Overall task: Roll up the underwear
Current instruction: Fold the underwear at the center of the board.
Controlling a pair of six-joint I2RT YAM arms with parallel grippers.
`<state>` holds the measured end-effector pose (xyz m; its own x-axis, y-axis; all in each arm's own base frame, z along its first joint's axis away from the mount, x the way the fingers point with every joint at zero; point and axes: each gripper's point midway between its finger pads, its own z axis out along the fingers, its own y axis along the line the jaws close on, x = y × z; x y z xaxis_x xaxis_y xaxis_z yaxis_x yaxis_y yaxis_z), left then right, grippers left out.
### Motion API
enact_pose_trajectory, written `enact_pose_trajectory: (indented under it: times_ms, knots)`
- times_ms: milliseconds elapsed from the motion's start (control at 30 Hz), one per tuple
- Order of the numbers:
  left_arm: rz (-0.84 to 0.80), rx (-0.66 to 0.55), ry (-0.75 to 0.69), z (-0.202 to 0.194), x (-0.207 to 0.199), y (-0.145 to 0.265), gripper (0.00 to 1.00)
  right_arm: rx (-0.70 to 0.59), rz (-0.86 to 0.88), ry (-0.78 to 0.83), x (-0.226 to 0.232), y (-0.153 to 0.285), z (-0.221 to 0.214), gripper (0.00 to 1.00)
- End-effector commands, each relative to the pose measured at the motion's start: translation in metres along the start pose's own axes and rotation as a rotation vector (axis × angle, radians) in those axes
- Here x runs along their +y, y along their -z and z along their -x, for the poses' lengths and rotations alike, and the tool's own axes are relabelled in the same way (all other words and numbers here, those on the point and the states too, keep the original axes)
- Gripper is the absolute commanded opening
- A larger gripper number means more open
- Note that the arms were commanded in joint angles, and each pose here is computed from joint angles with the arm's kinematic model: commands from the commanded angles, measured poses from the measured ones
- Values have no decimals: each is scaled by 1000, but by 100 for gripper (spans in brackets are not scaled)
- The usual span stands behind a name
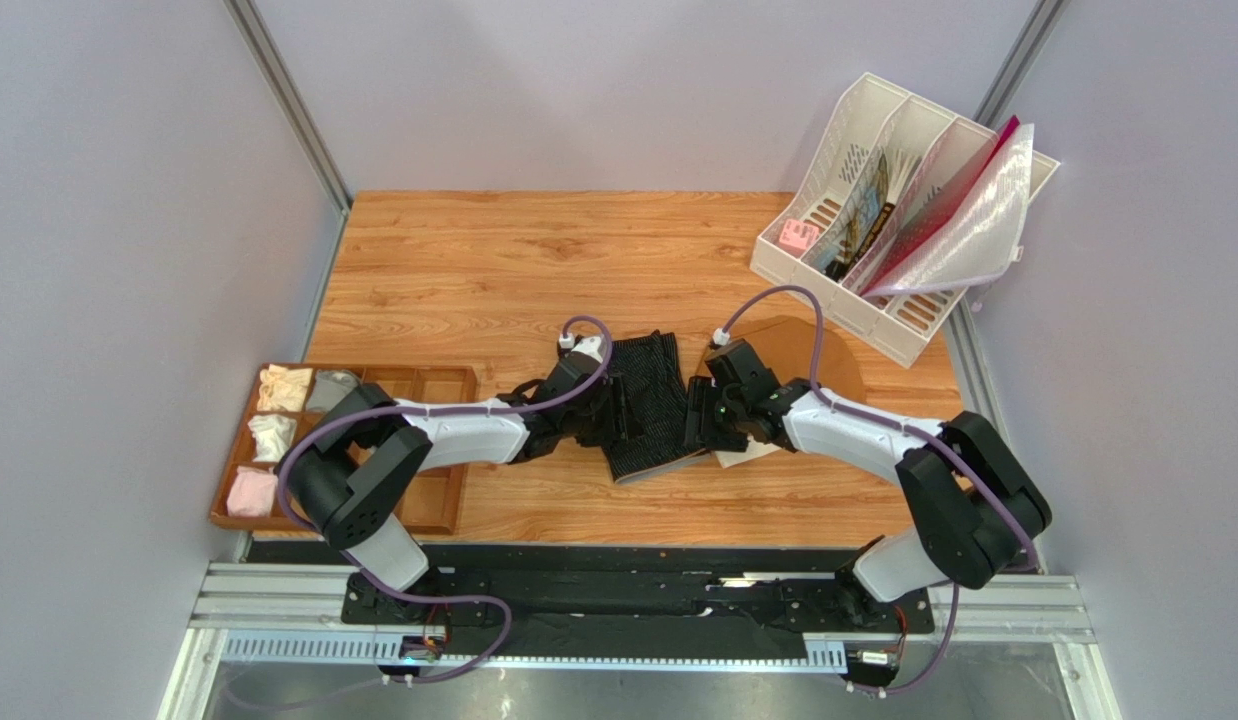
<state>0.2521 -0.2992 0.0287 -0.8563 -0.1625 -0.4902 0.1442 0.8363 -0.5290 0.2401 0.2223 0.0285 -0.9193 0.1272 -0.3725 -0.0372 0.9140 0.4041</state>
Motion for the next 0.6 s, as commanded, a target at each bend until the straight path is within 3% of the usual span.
enact_pose_trajectory:
  times_ms: [0, 567]
  knots:
    - [123, 64, -39, -24, 35, 8, 53, -14, 30, -39, -1, -4, 0, 52]
    - [123, 66, -44, -27, 35, 11, 53, -113, 57, -37, 1, 19, 21, 59]
